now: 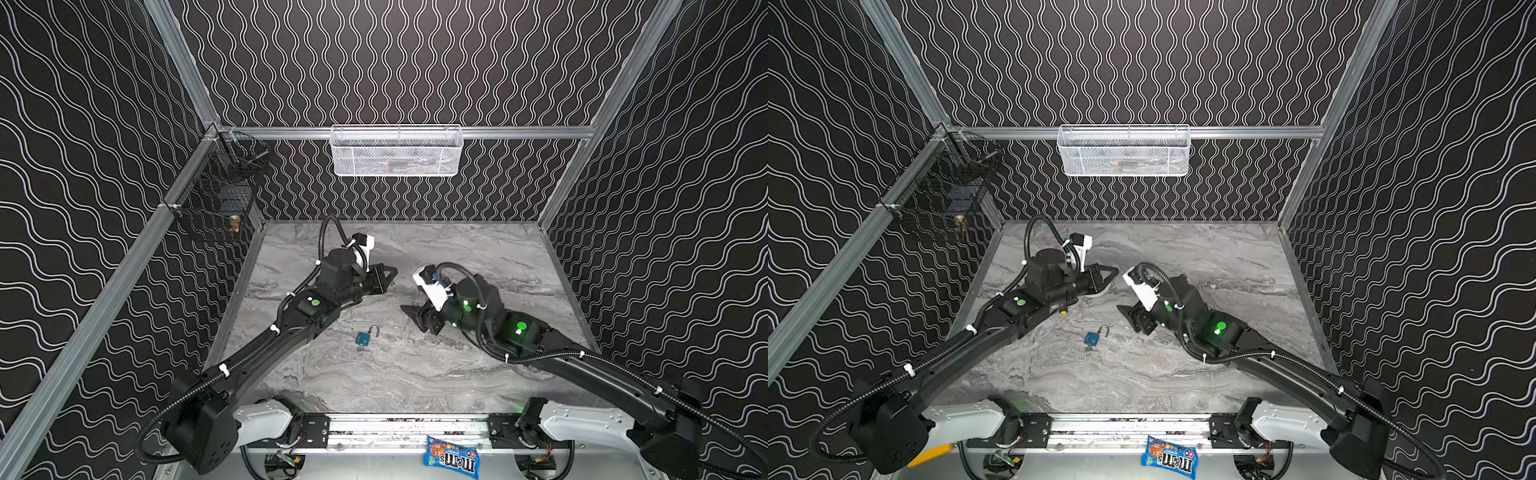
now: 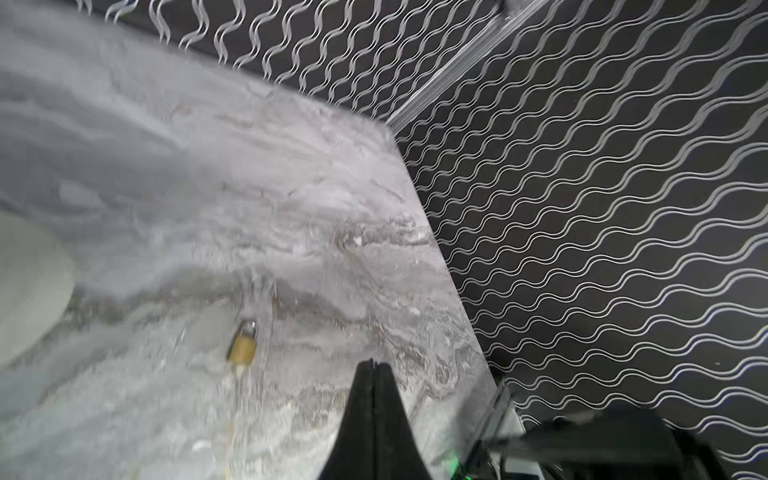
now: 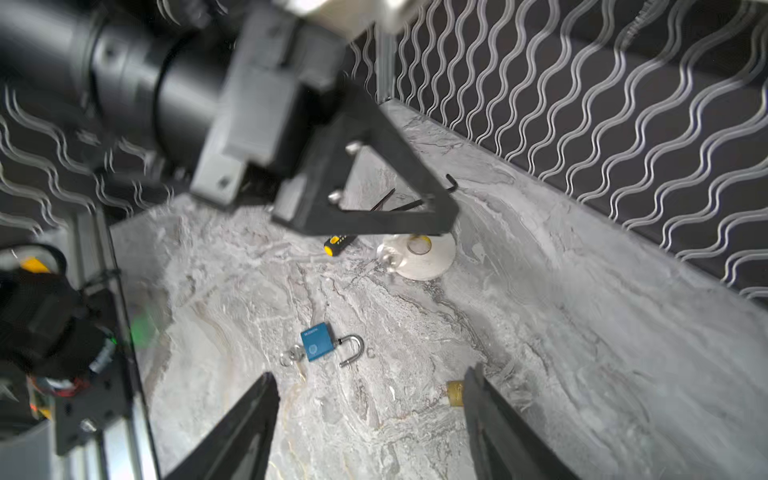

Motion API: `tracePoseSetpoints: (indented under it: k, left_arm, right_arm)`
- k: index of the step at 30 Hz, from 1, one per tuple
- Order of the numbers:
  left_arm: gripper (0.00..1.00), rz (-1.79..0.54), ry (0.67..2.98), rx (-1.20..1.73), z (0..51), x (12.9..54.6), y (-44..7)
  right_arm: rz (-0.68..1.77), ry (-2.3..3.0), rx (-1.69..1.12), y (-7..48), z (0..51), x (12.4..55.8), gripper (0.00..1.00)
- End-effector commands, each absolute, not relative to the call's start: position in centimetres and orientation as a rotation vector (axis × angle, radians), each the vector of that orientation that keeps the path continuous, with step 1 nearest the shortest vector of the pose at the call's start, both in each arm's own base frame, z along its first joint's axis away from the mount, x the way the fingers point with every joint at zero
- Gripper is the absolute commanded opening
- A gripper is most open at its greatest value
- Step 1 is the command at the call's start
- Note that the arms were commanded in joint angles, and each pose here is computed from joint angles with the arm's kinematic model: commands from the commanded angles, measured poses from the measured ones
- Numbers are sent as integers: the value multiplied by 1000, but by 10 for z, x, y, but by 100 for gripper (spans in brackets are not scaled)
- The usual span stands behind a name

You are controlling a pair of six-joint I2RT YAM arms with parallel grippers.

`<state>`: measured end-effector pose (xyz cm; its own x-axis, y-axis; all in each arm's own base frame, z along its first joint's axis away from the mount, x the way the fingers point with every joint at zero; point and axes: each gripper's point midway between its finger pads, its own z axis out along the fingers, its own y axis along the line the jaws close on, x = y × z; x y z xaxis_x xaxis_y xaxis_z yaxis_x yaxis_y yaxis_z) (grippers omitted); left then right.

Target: Unlock with the key

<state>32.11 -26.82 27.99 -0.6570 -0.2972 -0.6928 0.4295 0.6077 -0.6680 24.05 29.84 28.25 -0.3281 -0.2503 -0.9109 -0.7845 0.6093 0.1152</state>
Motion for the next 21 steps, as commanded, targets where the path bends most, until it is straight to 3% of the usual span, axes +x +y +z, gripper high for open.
tracePoseSetpoints:
  k: [1,10,21]
  left_arm:
    - [0,-1110,1725,225,330,331,-276]
    - [0,-1231,1528,391,366,317,-307]
    - [0,-1256,1447,453,382,307,-316]
  right_arm:
    - [1078,1973,-743,297,297,230,66]
    - [1583,1813,-542,275,350,249,55]
    - [1646,1750,-524,281,351,270,47]
